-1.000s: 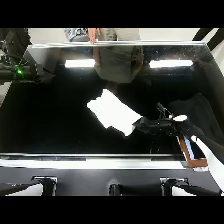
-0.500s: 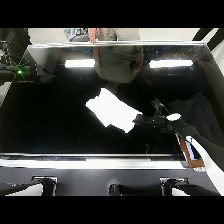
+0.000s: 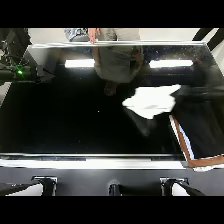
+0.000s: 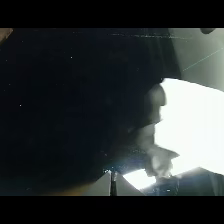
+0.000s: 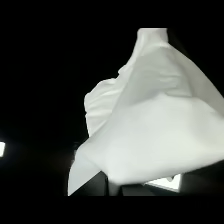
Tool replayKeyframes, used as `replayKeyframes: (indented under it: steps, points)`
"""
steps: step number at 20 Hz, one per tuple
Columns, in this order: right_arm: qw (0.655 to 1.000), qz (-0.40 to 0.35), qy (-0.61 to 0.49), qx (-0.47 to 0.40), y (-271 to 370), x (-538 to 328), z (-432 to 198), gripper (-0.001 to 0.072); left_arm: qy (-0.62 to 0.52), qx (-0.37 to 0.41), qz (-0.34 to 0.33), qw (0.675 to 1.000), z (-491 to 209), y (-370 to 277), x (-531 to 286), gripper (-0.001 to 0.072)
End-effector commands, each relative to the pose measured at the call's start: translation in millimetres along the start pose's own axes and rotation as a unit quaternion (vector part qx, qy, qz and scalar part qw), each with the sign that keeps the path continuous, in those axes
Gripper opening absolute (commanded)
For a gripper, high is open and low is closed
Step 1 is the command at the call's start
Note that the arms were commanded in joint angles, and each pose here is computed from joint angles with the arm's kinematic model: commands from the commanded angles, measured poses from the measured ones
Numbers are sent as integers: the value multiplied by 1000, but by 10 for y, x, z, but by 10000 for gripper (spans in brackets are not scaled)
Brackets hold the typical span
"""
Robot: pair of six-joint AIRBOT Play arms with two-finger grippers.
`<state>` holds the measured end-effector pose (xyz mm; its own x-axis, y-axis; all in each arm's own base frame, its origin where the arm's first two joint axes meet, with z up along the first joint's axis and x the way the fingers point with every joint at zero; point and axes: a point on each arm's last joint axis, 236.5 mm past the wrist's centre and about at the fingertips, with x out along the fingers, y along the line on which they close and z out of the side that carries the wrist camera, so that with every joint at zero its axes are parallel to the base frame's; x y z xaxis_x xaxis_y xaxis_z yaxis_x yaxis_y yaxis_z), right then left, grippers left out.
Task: Fold the shirts.
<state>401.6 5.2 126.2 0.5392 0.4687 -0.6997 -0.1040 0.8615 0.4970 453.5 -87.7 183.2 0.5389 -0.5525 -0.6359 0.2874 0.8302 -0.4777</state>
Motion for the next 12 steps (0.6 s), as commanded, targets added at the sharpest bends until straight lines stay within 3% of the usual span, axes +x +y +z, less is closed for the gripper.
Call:
replayKeyframes:
  steps: [1, 6, 12]
  points:
    - [994, -107, -19, 34, -475, -962, 162, 45, 0, 5, 0, 1000, -2, 2, 4, 25]
    - [973, -166, -129, 92, -787, -1750, 521, 46, 1, 25, -1, 1000, -5, -5, 5, 25]
    - [954, -195, -187, 131, -1028, -2194, 589, 46, 1, 27, -1, 1000, -4, -5, 5, 25]
